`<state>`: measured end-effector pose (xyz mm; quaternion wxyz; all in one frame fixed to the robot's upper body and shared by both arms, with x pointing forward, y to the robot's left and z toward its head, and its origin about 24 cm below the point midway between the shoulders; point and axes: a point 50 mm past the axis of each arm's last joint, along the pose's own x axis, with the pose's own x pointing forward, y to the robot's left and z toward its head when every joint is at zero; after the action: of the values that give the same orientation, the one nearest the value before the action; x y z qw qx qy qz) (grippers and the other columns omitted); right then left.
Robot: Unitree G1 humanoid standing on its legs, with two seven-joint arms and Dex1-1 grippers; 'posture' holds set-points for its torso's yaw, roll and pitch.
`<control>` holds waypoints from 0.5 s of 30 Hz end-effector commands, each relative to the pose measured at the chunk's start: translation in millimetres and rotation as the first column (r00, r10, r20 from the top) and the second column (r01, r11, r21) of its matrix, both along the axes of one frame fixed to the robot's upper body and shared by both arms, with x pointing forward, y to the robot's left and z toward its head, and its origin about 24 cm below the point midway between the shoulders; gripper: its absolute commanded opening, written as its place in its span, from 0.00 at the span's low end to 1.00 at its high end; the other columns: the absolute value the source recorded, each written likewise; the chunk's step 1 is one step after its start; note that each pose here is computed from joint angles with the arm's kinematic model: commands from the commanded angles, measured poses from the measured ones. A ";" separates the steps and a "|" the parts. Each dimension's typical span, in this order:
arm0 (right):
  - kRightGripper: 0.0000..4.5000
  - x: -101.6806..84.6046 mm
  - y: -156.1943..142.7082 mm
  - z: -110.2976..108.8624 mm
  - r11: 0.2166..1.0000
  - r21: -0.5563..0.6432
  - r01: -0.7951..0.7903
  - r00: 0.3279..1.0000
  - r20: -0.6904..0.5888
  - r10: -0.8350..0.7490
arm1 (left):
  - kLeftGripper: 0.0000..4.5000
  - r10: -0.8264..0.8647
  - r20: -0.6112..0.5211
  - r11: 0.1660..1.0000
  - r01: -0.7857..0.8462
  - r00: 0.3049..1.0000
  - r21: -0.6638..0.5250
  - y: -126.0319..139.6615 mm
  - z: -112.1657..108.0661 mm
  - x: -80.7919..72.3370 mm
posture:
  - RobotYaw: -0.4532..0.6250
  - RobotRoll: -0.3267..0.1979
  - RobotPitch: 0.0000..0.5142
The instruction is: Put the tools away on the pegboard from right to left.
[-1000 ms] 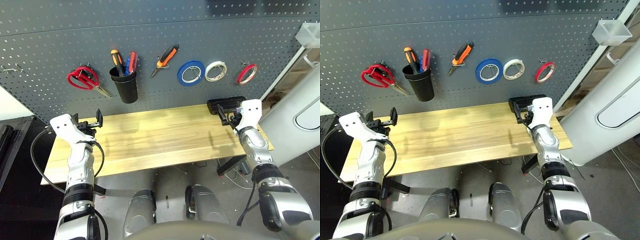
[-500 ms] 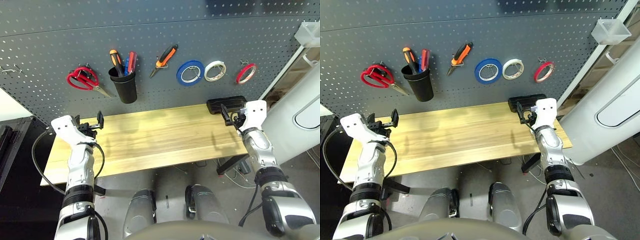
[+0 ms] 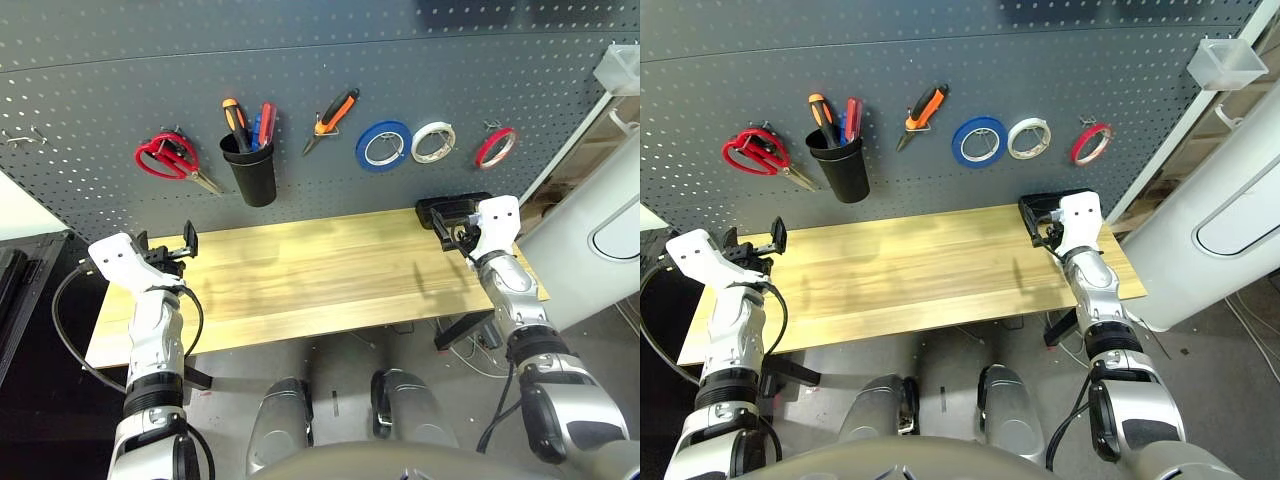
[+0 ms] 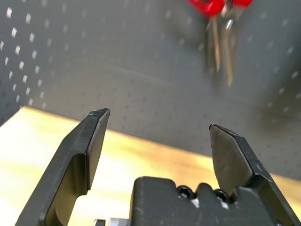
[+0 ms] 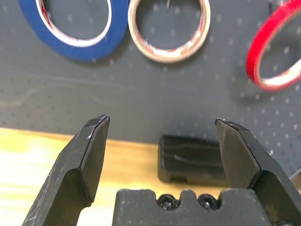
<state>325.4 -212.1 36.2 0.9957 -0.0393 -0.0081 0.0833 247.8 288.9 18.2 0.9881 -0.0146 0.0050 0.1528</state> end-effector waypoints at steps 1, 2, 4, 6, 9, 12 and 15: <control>1.00 -5.1 -4.3 -12.0 1.000 -0.010 0.009 0.999 -0.054 -0.009 | 0.99 0.009 0.034 1.000 -0.009 0.999 0.016 2.3 10.2 5.2 | 0.45 0.62 0.05; 1.00 -5.9 -4.4 -12.8 1.000 -0.011 0.010 0.998 -0.055 -0.010 | 0.99 0.010 0.034 1.000 -0.010 0.999 0.017 3.0 10.5 5.7 | 0.45 0.62 0.05; 1.00 -6.5 -4.9 -12.4 1.000 -0.007 0.016 0.999 -0.048 -0.016 | 0.99 0.010 0.031 1.000 -0.010 0.999 0.017 3.1 9.5 6.0 | 0.44 0.62 0.05; 1.00 -6.7 -5.3 -11.9 1.000 -0.005 0.019 0.999 -0.044 -0.020 | 0.99 0.009 0.028 1.000 -0.009 1.000 0.015 2.2 8.0 6.0 | 0.44 0.62 0.04; 1.00 -6.6 -6.4 -10.9 1.000 -0.005 0.024 0.999 -0.040 -0.024 | 0.99 0.006 0.022 1.000 -0.006 1.000 0.010 -0.4 4.9 6.5 | 0.44 0.62 0.04; 1.00 -7.0 -8.1 -10.6 1.000 -0.006 0.029 0.999 -0.038 -0.029 | 0.99 0.004 0.019 1.000 -0.004 1.000 0.006 -2.0 3.6 7.8 | 0.43 0.62 0.03; 1.00 -7.1 -8.6 -10.4 0.999 -0.006 0.031 0.999 -0.036 -0.032 | 0.99 0.004 0.020 1.000 -0.004 1.000 0.004 -2.2 3.4 8.8 | 0.43 0.62 0.03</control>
<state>321.2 -215.6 27.4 0.9960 -0.0410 0.0108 0.0791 256.7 288.3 26.9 0.9879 -0.0147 -0.0148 0.1539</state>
